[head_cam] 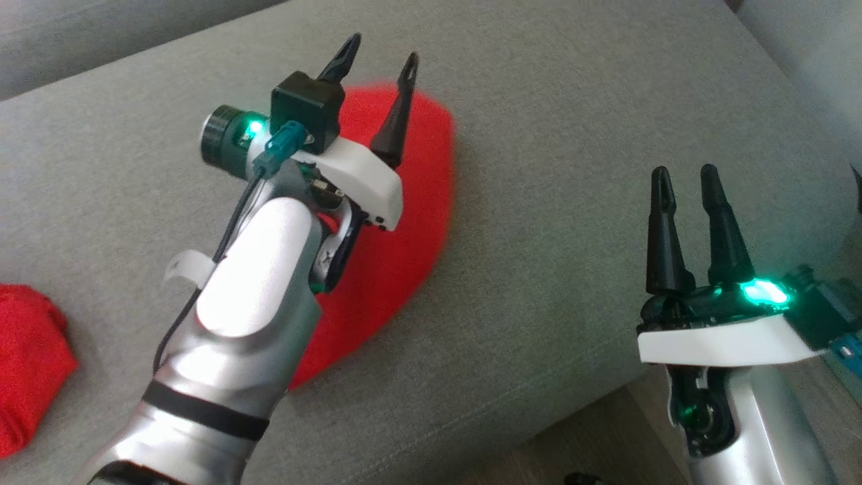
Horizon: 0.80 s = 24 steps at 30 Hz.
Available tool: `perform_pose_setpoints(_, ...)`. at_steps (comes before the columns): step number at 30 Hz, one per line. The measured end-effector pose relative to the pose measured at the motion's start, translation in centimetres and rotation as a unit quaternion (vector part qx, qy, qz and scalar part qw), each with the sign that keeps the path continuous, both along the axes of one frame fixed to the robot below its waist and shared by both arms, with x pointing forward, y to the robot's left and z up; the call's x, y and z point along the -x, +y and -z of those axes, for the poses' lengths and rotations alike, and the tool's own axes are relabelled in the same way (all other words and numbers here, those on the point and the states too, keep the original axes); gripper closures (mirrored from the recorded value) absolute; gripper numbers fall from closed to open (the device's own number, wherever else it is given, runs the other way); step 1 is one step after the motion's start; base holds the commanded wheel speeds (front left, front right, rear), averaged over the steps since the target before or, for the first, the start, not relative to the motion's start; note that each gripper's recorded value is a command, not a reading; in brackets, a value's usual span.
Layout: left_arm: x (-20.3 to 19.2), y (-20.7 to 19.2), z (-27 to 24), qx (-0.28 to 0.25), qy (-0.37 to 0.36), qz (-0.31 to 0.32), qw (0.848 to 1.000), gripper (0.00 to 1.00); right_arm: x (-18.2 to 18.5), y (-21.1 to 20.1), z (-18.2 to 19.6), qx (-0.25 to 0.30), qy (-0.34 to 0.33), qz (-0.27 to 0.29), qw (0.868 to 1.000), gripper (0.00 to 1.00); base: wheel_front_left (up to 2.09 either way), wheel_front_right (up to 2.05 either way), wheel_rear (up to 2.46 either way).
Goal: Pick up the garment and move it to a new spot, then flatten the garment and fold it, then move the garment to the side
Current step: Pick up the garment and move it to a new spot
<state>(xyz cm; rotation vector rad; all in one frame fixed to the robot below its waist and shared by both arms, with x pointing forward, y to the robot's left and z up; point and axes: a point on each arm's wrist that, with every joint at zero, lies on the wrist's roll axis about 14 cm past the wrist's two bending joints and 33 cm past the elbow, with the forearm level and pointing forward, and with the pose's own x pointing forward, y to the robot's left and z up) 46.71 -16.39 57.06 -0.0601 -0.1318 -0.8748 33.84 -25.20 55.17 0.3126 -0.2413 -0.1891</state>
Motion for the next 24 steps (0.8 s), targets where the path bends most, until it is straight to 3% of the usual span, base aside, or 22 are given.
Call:
perform_pose_setpoints(3,0.4,-0.9,-0.5,0.037,0.010,0.012,0.999,0.00,0.2,-0.5,0.4,0.001,0.008,0.009,1.000,0.00,0.00,0.00,0.00)
perform_pose_setpoints(7,-0.8,1.2,-0.8,0.050,0.008,-0.030,0.998,0.00,-0.5,0.0,0.5,0.002,0.007,-0.001,1.000,0.00,0.00,0.00,0.00)
perform_pose_setpoints(15,-4.0,13.6,-1.2,0.046,-0.017,-0.188,0.981,0.00,-3.0,2.7,0.8,0.011,0.006,-0.049,0.999,0.00,0.00,0.00,0.00)
perform_pose_setpoints(20,-0.9,21.1,2.7,0.020,0.018,-0.267,0.963,0.00,-3.9,5.6,2.4,0.016,0.028,-0.093,0.995,0.00,0.00,0.00,0.00)
perform_pose_setpoints(24,1.8,24.6,4.3,0.027,0.043,-0.313,0.949,0.00,-4.5,7.4,2.8,0.018,0.032,-0.121,0.992,0.00,0.00,0.00,0.00)
